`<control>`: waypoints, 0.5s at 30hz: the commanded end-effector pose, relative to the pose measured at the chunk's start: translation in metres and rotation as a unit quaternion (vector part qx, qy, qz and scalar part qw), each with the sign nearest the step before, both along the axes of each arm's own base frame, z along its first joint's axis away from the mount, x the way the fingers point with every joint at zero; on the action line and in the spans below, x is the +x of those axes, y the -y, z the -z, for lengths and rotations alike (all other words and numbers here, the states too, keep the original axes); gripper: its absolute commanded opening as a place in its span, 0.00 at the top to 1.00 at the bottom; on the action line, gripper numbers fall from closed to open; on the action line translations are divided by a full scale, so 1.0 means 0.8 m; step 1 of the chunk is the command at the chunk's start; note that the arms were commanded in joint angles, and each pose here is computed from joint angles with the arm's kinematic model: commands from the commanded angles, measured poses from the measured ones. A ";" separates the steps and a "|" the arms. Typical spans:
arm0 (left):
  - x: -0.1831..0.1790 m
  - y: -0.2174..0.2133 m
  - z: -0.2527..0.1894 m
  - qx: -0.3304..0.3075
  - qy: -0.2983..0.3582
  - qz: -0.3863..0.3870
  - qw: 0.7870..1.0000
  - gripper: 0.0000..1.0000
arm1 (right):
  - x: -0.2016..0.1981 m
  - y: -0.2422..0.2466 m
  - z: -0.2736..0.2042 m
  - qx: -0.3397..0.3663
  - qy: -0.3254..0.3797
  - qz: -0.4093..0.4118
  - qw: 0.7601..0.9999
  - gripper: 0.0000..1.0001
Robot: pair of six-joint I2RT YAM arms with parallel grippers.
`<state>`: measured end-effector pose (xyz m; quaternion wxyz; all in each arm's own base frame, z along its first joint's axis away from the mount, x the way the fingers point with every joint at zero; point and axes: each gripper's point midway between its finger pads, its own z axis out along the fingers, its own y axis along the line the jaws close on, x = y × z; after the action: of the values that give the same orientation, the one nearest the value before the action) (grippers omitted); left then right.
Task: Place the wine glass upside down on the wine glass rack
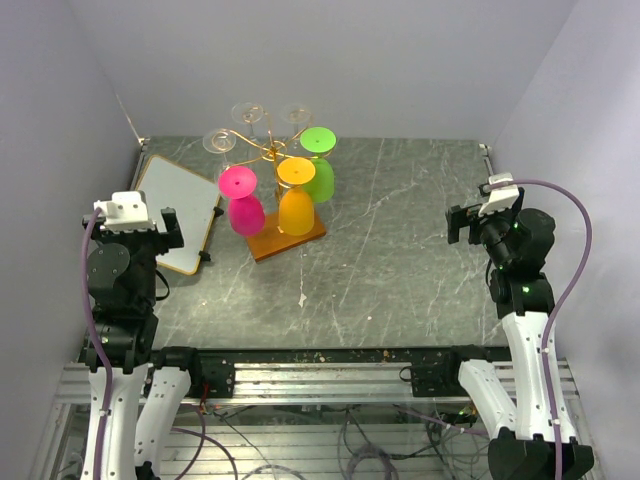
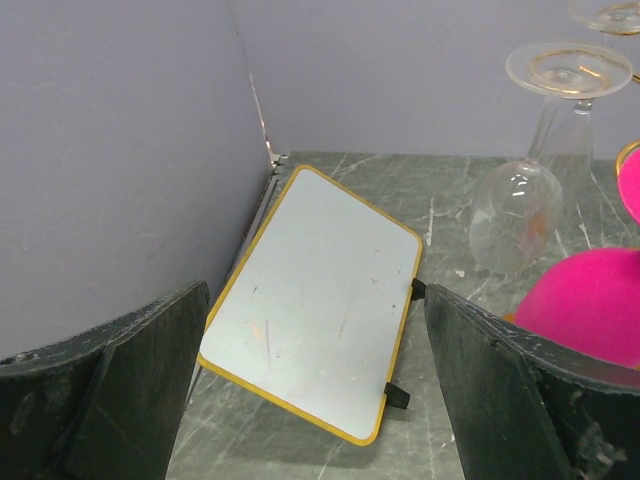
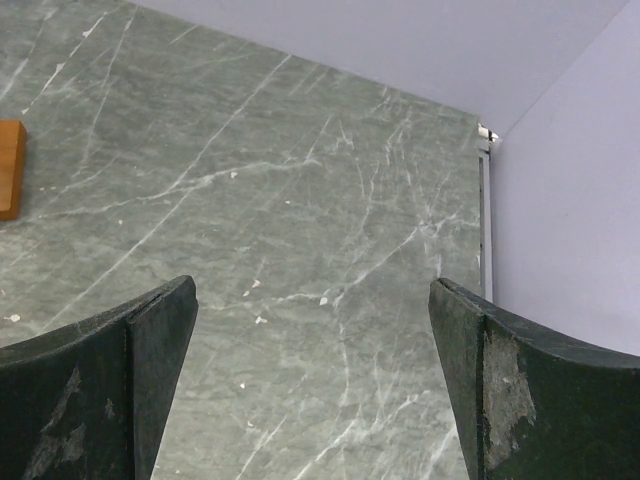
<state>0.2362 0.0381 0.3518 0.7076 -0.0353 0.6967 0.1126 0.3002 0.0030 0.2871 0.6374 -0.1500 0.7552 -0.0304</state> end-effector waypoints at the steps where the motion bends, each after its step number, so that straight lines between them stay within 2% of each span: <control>1: -0.007 -0.007 -0.013 0.002 0.013 -0.015 1.000 0.01 | -0.001 0.006 -0.011 -0.008 0.010 0.008 1.000 0.00; 15: -0.005 -0.006 -0.009 0.004 0.008 -0.012 1.000 0.01 | -0.001 0.005 -0.008 -0.013 0.007 0.003 1.000 0.00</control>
<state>0.2355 0.0408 0.3516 0.7063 -0.0397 0.6967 0.1188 0.3002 0.0025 0.2869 0.6368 -0.1540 0.7547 -0.0337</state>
